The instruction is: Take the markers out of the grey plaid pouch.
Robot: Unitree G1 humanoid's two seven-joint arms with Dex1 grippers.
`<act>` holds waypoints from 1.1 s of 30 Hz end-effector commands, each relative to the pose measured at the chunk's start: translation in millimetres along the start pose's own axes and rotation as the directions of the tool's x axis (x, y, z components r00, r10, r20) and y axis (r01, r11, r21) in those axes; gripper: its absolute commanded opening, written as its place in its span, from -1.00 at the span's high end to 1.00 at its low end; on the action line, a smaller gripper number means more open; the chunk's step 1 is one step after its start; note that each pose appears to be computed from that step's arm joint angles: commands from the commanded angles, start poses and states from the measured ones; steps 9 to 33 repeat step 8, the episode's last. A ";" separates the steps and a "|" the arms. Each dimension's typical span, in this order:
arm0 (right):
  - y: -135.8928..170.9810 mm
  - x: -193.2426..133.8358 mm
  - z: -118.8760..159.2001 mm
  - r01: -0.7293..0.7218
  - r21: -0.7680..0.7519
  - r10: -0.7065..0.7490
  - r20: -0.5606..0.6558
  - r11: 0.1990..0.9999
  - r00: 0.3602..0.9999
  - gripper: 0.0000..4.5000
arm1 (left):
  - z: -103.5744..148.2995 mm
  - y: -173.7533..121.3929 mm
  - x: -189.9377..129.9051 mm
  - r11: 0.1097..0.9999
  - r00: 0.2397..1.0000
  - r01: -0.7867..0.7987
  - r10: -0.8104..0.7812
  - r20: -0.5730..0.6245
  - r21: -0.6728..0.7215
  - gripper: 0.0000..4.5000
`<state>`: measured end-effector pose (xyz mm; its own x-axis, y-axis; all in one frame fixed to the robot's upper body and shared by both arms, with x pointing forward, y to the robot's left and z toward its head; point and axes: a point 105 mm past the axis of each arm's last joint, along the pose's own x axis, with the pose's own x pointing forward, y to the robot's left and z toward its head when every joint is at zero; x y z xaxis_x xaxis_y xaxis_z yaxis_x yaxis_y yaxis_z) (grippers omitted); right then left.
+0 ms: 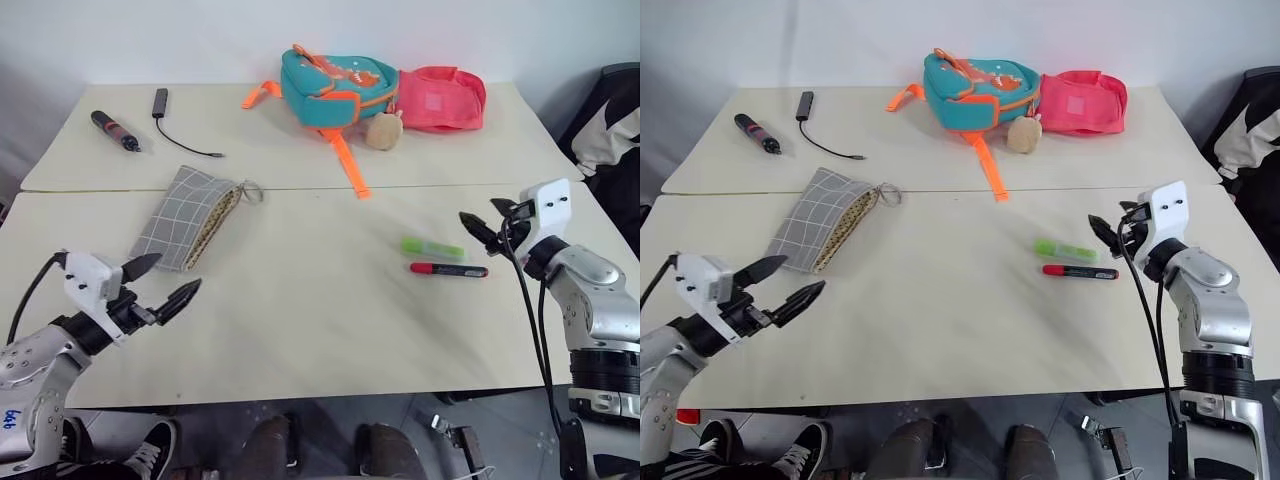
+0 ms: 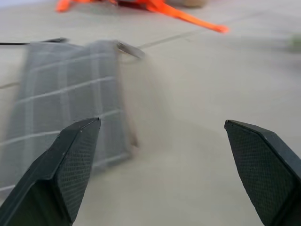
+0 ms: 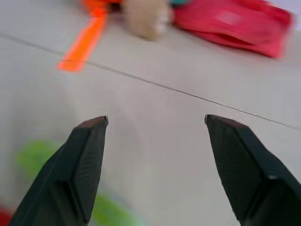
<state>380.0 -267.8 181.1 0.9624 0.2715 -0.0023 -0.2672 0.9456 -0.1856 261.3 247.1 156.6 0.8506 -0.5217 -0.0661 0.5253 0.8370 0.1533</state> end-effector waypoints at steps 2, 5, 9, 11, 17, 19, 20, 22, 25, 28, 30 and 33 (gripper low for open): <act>-32.5 -5.3 -6.6 0.155 0.022 -0.155 0.040 0.988 0.987 -0.53 | 1.1 -22.8 1.7 0.996 0.997 0.082 -0.083 0.000 0.042 -0.99; -36.5 -5.1 -16.7 0.180 0.066 -0.184 0.061 0.981 0.981 -0.53 | -4.9 -29.9 4.0 0.994 0.995 0.101 -0.101 -0.006 0.038 -0.99; -40.8 -4.7 -19.9 0.202 0.077 -0.208 0.080 0.976 0.975 -0.53 | -5.1 -36.5 6.5 0.988 0.991 0.132 -0.132 0.002 0.076 -0.99; -40.8 -4.7 -19.9 0.202 0.077 -0.208 0.080 0.976 0.975 -0.53 | -5.1 -36.5 6.5 0.988 0.991 0.132 -0.132 0.002 0.076 -0.99; -40.8 -4.7 -19.9 0.202 0.077 -0.208 0.080 0.976 0.975 -0.53 | -5.1 -36.5 6.5 0.988 0.991 0.132 -0.132 0.002 0.076 -0.99; -40.8 -4.7 -19.9 0.202 0.077 -0.208 0.080 0.976 0.975 -0.53 | -5.1 -36.5 6.5 0.988 0.991 0.132 -0.132 0.002 0.076 -0.99; -40.8 -4.7 -19.9 0.202 0.077 -0.208 0.080 0.976 0.975 -0.53 | -5.1 -36.5 6.5 0.988 0.991 0.132 -0.132 0.002 0.076 -0.99; -40.8 -4.7 -19.9 0.202 0.077 -0.208 0.080 0.976 0.975 -0.53 | -5.1 -36.5 6.5 0.988 0.991 0.132 -0.132 0.002 0.076 -0.99; -40.8 -4.7 -19.9 0.202 0.077 -0.208 0.080 0.976 0.975 -0.53 | -5.1 -36.5 6.5 0.988 0.991 0.132 -0.132 0.002 0.076 -0.99; -40.8 -4.7 -19.9 0.202 0.077 -0.208 0.080 0.976 0.975 -0.53 | -5.1 -36.5 6.5 0.988 0.991 0.132 -0.132 0.002 0.076 -0.99; -40.8 -4.7 -19.9 0.202 0.077 -0.208 0.080 0.976 0.975 -0.53 | -5.1 -36.5 6.5 0.988 0.991 0.132 -0.132 0.002 0.076 -0.99; -40.8 -4.7 -19.9 0.202 0.077 -0.208 0.080 0.976 0.975 -0.53 | -5.1 -36.5 6.5 0.988 0.991 0.132 -0.132 0.002 0.076 -0.99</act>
